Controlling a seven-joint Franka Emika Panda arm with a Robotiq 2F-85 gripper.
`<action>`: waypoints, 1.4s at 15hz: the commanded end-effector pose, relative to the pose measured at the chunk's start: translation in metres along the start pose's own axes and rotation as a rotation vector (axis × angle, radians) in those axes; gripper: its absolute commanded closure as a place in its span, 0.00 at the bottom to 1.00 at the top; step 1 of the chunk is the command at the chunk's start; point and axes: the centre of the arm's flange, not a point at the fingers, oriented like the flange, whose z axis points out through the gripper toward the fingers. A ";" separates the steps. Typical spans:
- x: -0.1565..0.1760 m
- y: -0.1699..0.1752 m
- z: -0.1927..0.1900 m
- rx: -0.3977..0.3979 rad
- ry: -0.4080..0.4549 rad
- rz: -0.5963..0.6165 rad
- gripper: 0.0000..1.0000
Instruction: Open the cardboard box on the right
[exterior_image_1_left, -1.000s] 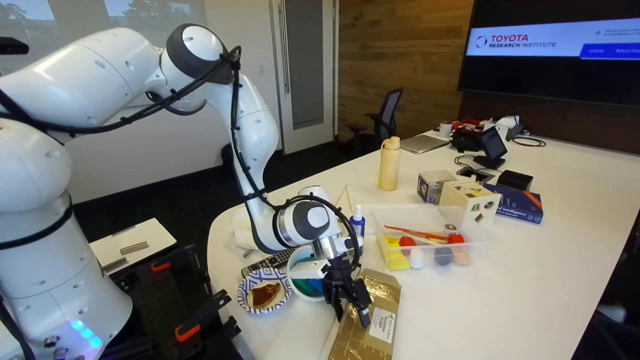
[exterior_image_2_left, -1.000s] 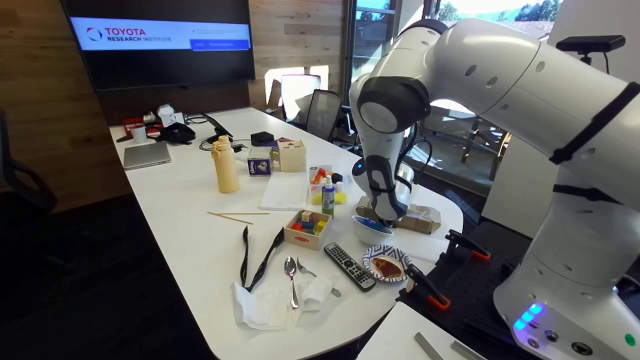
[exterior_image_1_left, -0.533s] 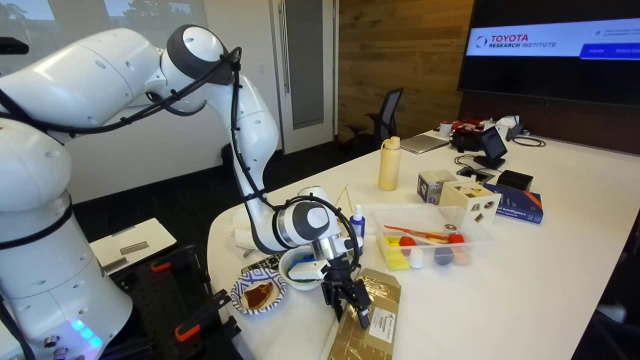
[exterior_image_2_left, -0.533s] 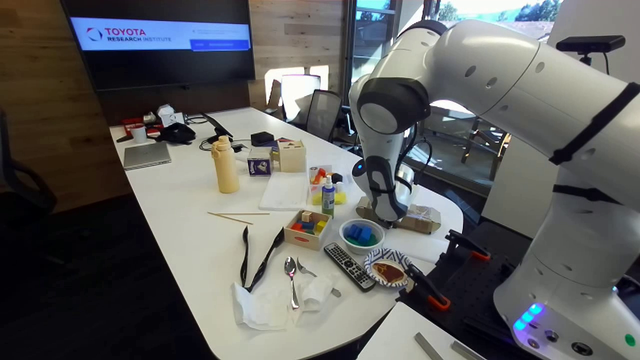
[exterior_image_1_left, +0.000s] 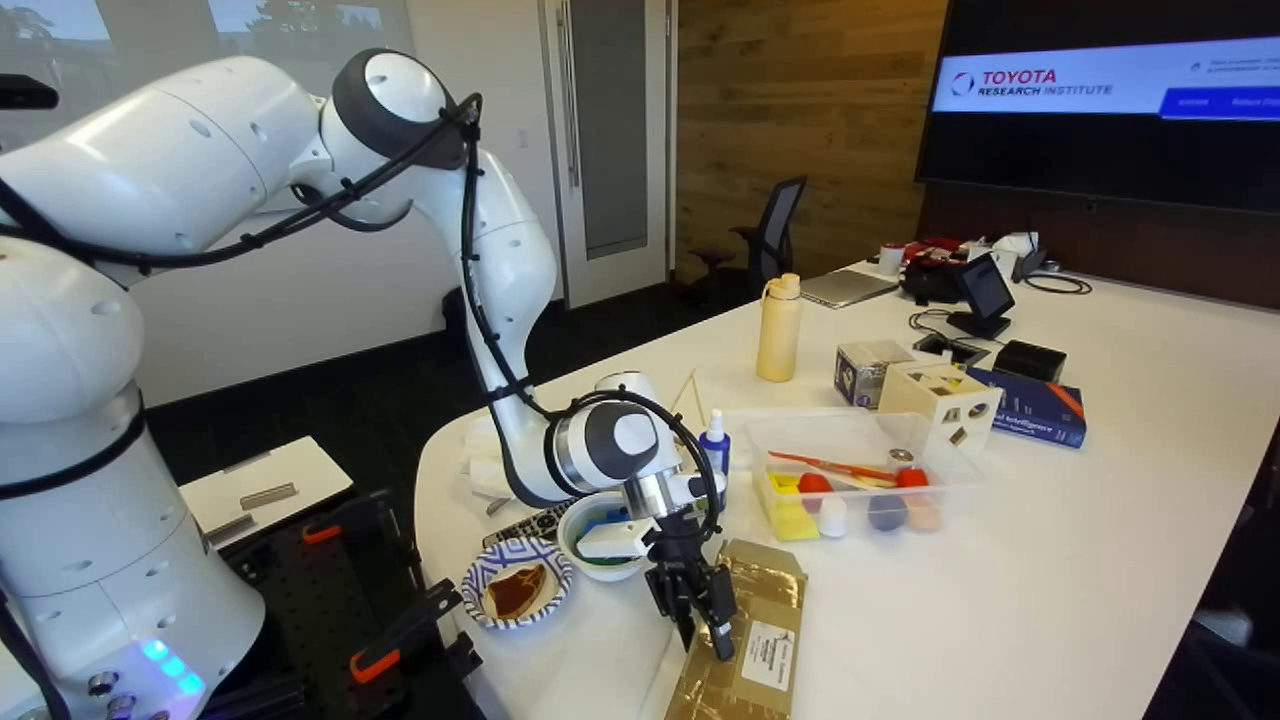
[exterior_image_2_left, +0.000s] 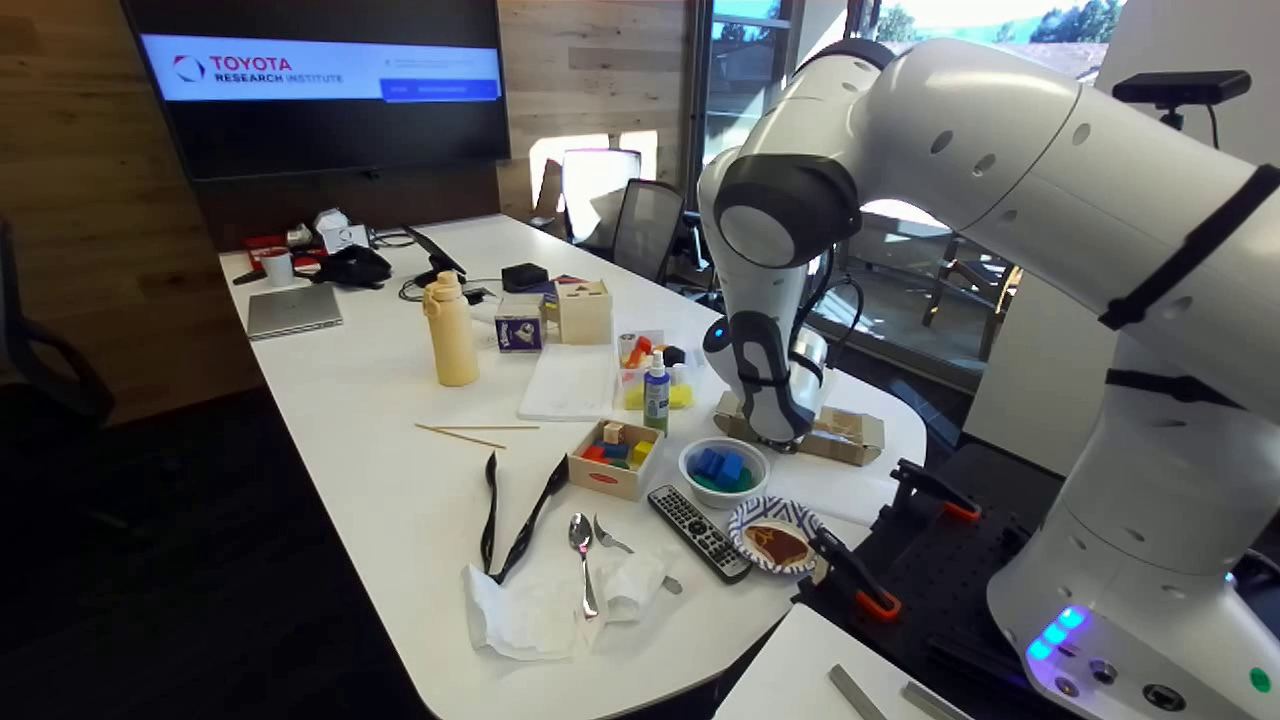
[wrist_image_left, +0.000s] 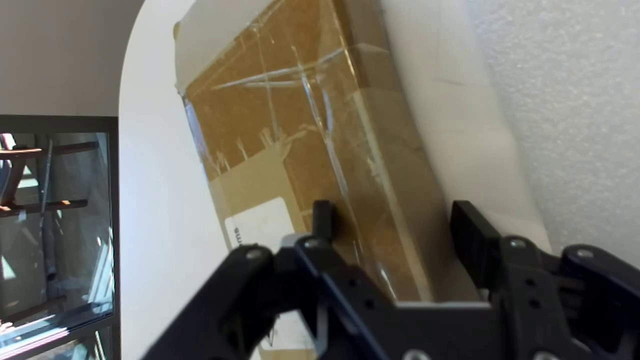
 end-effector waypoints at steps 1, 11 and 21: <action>-0.006 0.002 -0.006 0.022 0.011 0.006 0.64; -0.021 0.043 -0.048 0.177 -0.012 -0.030 0.77; -0.016 0.099 -0.061 0.382 -0.060 -0.017 0.78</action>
